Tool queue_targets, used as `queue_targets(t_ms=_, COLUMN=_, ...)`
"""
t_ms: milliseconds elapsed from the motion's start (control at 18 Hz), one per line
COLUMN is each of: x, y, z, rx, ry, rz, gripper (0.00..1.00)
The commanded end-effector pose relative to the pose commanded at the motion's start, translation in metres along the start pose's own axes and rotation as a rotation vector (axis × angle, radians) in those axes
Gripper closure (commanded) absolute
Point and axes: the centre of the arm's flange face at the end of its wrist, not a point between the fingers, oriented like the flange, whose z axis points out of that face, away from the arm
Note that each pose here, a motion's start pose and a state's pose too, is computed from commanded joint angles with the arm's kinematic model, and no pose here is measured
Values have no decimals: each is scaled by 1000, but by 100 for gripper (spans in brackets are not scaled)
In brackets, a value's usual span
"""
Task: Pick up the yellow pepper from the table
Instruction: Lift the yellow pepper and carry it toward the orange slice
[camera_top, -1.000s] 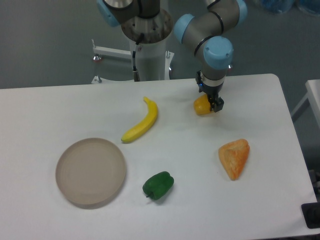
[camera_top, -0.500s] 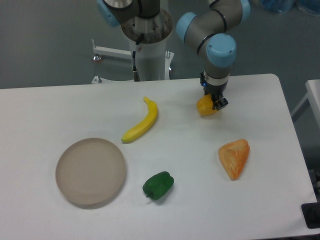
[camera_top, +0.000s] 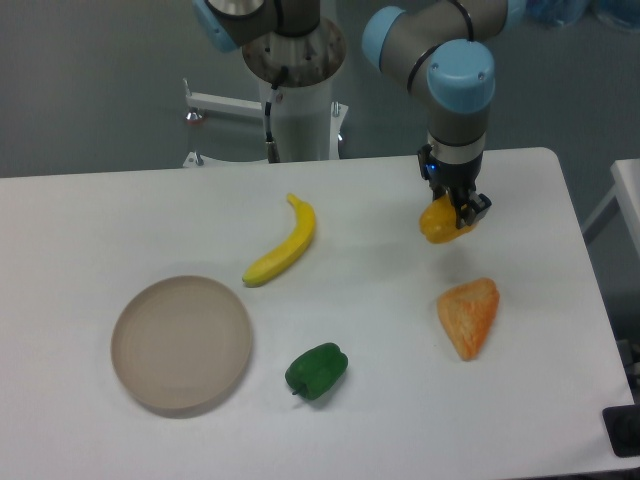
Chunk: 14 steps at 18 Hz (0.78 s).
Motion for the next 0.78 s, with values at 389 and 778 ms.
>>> queue_targets(t_ms=389, x=-30, y=-57, z=-41, rx=152, ry=-74, rz=-126, gripper=46)
queue_targets(t_ms=778, x=-34, y=-63, z=-35, rx=158, ry=-71, rz=-123, gripper=46)
